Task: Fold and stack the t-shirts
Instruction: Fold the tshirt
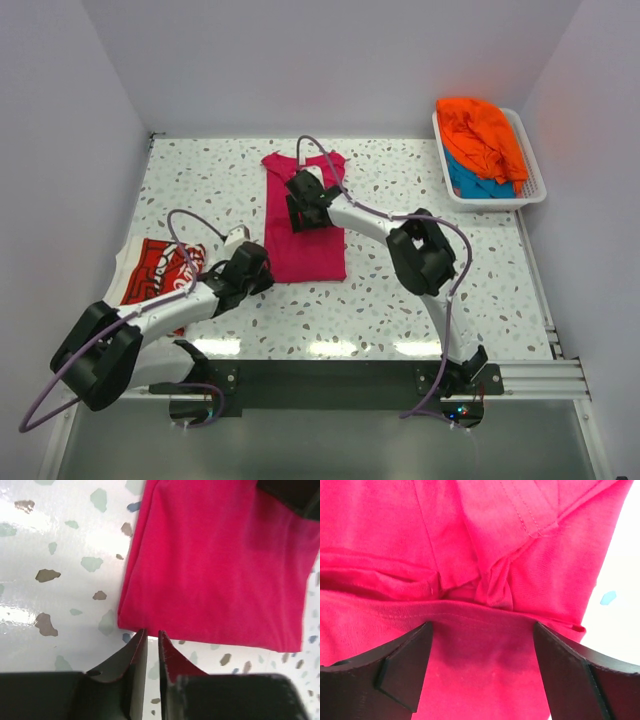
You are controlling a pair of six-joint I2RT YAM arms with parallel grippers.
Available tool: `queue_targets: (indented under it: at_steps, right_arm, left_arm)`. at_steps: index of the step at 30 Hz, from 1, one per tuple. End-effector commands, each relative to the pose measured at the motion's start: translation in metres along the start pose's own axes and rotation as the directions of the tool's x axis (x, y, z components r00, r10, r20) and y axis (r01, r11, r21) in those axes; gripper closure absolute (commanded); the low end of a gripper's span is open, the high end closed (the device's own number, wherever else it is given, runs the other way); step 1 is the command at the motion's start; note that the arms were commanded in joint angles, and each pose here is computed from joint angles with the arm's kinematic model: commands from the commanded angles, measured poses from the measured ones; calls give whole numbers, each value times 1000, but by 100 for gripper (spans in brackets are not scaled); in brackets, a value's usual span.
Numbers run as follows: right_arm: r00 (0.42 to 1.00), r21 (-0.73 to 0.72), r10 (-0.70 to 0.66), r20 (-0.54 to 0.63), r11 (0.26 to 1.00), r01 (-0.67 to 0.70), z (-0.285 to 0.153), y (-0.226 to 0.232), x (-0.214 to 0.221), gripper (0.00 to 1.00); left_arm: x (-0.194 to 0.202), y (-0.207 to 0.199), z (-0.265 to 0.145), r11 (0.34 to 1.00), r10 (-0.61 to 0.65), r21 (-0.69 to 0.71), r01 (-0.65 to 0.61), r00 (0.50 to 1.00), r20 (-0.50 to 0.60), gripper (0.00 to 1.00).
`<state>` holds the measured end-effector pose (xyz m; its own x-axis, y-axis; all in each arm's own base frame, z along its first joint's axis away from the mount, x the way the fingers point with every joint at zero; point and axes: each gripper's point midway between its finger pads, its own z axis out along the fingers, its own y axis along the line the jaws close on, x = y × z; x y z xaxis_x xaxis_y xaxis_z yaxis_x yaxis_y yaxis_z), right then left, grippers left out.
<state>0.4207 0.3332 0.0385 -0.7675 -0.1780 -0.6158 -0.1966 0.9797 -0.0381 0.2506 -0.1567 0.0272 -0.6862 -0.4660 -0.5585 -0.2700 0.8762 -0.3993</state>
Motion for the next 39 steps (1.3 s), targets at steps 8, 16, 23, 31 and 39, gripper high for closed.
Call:
queue_targets:
  at_steps: [8, 16, 23, 31, 39]
  right_arm:
    - [988, -52, 99, 123, 994, -93, -102, -29, -35, 14]
    - [983, -110, 184, 23, 977, -180, -106, -48, 55, 28]
    - [971, -176, 233, -59, 955, -240, -95, -38, 93, 29]
    - [942, -184, 309, -127, 926, -329, -83, -35, 124, 39]
    - [931, -163, 336, -144, 920, -357, -83, -43, 143, 40]
  left_arm:
    - [-45, -21, -27, 998, 21, 49, -26, 995, 101, 45]
    - [-36, -15, -13, 992, 33, 122, -40, 998, 55, 33]
    - [-26, -15, -2, 986, 37, 160, -41, 999, 27, 30]
    - [-14, 2, 10, 992, 24, 127, -24, 1000, 2, 34]
    - [-1, 15, 20, 996, 30, 82, -28, 999, -34, 47]
